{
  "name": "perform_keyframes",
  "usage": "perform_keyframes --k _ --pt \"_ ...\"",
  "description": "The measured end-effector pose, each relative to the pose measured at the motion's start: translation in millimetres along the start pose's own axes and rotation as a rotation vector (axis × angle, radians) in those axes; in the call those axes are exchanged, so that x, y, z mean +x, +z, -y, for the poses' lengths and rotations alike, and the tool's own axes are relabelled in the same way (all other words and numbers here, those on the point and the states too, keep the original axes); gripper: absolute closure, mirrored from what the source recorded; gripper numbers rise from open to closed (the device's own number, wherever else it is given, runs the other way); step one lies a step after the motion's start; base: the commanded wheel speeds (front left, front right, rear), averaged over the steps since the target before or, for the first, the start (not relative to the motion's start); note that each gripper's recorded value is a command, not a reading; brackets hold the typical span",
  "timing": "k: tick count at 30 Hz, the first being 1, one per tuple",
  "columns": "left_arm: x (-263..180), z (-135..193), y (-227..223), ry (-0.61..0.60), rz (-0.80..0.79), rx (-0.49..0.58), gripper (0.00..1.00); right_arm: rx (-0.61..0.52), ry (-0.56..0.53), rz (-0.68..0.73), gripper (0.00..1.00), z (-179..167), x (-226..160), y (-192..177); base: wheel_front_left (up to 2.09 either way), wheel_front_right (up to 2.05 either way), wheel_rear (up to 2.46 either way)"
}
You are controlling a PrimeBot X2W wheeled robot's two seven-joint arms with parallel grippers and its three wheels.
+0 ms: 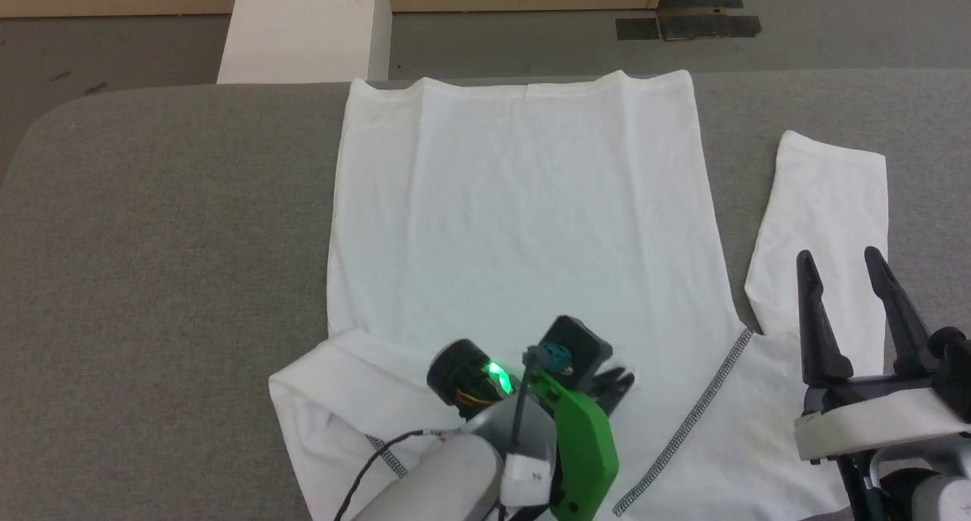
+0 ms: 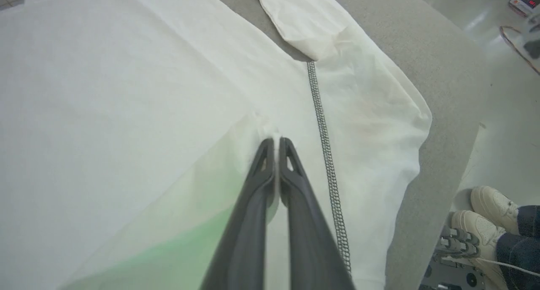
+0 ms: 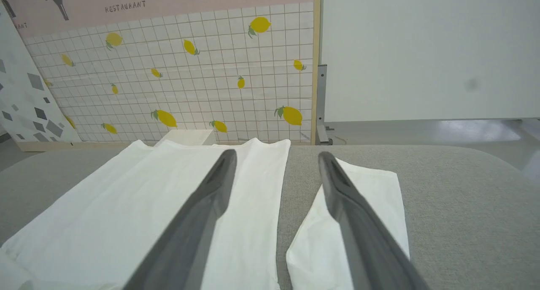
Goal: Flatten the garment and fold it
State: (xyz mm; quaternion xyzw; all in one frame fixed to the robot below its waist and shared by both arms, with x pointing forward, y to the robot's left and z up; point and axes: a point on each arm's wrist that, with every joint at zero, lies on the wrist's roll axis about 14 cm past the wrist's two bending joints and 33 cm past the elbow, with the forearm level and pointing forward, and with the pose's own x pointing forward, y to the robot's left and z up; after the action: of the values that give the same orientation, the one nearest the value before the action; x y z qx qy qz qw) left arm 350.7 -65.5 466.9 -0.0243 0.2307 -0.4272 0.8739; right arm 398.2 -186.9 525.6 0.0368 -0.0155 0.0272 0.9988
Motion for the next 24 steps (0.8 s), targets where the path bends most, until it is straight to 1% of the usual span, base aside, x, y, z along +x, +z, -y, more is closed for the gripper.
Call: perform_keyframes --k 3,4,5,6,8,11,13,16,17,19,20,23,24 --pt "9.9 9.1 -27.1 -0.037 -0.084 0.027 1.0 0.001 -0.01 -0.013 0.0 3.2 -1.9 -4.2 0.0 0.0 0.0" --pt "11.9 10.4 -33.4 -0.042 -0.103 0.034 0.85 0.001 -0.012 -0.017 0.0 3.8 -2.4 -5.2 0.0 0.0 0.0" --pt "14.1 12.5 -40.5 -0.052 -0.125 0.038 0.58 0.002 -0.015 -0.02 0.0 4.7 -3.1 -6.2 0.0 0.0 0.0" --pt "16.2 17.5 -52.9 -0.072 -0.165 0.034 0.0 0.002 -0.021 -0.024 0.0 6.5 -4.4 -7.6 0.0 0.0 0.0" --pt "16.6 23.7 -59.8 -0.098 -0.184 0.009 0.0 0.001 -0.025 -0.026 0.0 8.0 -5.3 -7.9 0.0 0.0 0.0" --pt "17.7 25.6 -48.1 -0.111 -0.131 -0.025 0.0 0.001 -0.028 -0.023 0.0 9.1 -5.7 -6.9 0.0 0.0 0.0" --pt "17.7 20.9 -26.5 -0.103 -0.043 -0.063 0.0 0.0 -0.03 -0.019 0.0 9.6 -5.8 -5.4 0.0 0.0 0.0" --pt "10.5 4.4 20.6 -0.061 0.159 -0.116 0.0 -0.002 -0.033 -0.012 0.0 10.7 -5.7 -2.7 0.0 0.0 0.0" --pt "6.3 -5.5 32.6 -0.029 0.215 -0.123 0.0 -0.004 -0.035 -0.011 0.0 11.4 -5.5 -2.3 0.0 0.0 0.0" --pt "-9.1 -35.8 57.5 0.072 0.344 -0.124 0.0 -0.009 -0.041 -0.016 0.0 13.8 -4.8 -2.1 0.0 0.0 0.0" --pt "-16.7 -50.2 62.9 0.121 0.38 -0.112 0.0 -0.013 -0.044 -0.019 0.0 14.9 -4.4 -2.5 0.0 0.0 0.0" --pt "-50.3 -107.9 76.3 0.317 0.499 -0.071 0.0 -0.022 -0.065 -0.027 0.0 22.5 0.8 -2.3 0.0 0.0 0.0" --pt "-60.0 -121.7 79.2 0.364 0.53 -0.059 0.0 -0.029 -0.071 -0.026 0.0 25.0 3.6 -1.3 0.0 0.0 0.0"
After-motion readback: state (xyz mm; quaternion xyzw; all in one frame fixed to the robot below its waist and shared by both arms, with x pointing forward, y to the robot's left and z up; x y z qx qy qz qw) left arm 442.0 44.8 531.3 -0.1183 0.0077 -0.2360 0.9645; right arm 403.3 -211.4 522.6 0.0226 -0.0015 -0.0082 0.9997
